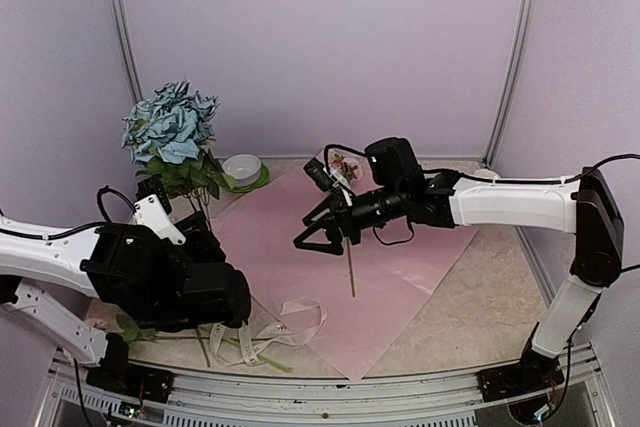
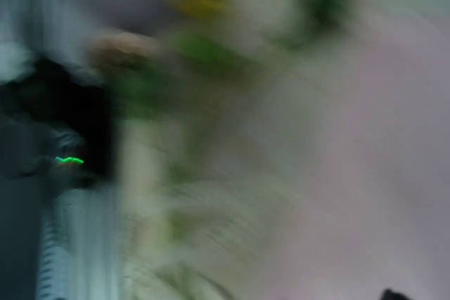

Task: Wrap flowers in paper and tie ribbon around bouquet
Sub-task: Pass from the left arm to the right, then place the fake flower on the flattened wrapping paper.

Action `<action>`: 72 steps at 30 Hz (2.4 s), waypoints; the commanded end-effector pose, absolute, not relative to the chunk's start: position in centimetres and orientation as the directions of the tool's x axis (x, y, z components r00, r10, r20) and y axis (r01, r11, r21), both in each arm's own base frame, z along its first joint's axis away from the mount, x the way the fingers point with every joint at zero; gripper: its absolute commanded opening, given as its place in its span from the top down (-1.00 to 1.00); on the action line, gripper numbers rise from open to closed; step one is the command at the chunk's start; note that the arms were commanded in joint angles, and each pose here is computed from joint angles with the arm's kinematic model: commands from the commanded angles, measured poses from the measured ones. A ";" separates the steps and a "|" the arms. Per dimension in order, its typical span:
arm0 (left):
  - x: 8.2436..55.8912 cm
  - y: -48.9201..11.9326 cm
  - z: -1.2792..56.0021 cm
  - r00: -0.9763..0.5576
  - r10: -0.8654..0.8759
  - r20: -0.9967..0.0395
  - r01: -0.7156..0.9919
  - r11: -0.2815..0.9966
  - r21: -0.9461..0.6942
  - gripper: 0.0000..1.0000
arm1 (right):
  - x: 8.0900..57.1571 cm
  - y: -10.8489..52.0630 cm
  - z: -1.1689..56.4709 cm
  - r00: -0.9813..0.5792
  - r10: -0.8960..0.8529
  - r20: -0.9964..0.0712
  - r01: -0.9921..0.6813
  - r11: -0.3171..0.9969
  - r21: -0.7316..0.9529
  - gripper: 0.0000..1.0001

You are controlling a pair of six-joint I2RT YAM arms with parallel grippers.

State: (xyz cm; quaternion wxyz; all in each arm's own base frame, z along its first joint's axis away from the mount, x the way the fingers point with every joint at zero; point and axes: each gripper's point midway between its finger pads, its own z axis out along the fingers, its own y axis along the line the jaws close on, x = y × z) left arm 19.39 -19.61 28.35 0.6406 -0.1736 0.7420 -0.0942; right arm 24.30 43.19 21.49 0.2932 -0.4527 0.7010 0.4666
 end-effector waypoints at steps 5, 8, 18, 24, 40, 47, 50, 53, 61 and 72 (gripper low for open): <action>17.7 -23.7 34.6 0.143 -0.494 -0.857 0.042 0.869 -0.494 1.00 | 16.4 47.6 31.5 -0.198 -0.117 -0.973 -0.914 -0.338 0.227 -1.00; 17.8 -25.4 34.9 0.146 -0.443 -0.885 0.032 0.896 -0.443 1.00 | 16.7 48.6 30.9 -0.219 -0.139 -0.966 -0.909 -0.332 0.254 -0.95; 18.2 -25.1 35.4 0.154 -0.468 -0.870 0.019 0.882 -0.471 1.00 | 13.6 51.8 27.7 -0.210 -0.244 -0.947 -0.866 -0.403 0.296 -0.87; 18.1 -25.6 35.2 0.151 -0.484 -0.862 0.026 0.874 -0.485 1.00 | 13.7 52.8 27.1 -0.230 -0.256 -0.939 -0.869 -0.381 0.316 0.22; 25.5 -26.4 24.7 -0.241 0.221 -0.945 -0.243 0.929 0.279 -0.98 | 29.6 44.4 24.8 -0.553 -0.080 -0.829 -0.809 0.289 0.512 1.00; 26.8 -26.7 26.8 -0.152 0.518 -0.842 -0.270 0.798 0.539 -0.98 | 34.0 39.0 23.7 -0.524 -0.041 -0.851 -0.743 0.510 0.433 1.00; 26.8 -25.4 29.7 -0.074 0.524 -0.848 -0.322 0.792 0.518 -0.98 | 34.0 38.1 24.2 -0.484 -0.065 -0.872 -0.748 0.548 0.374 1.00; 26.6 -24.1 32.4 -0.050 0.523 -0.851 -0.354 0.787 0.505 -0.98 | 34.1 37.1 24.7 -0.449 -0.075 -0.891 -0.747 0.578 0.328 1.00; 28.4 -23.8 33.8 -0.173 0.679 -0.713 -0.376 0.624 0.685 -0.98 | 36.5 34.7 20.3 -0.589 -0.085 -0.804 -0.587 0.728 0.353 1.00; 28.6 -23.3 30.4 -0.326 0.851 -0.412 -0.226 0.353 0.908 -0.98 | 36.9 34.4 11.2 -0.760 -0.082 -0.645 -0.438 0.798 0.414 0.72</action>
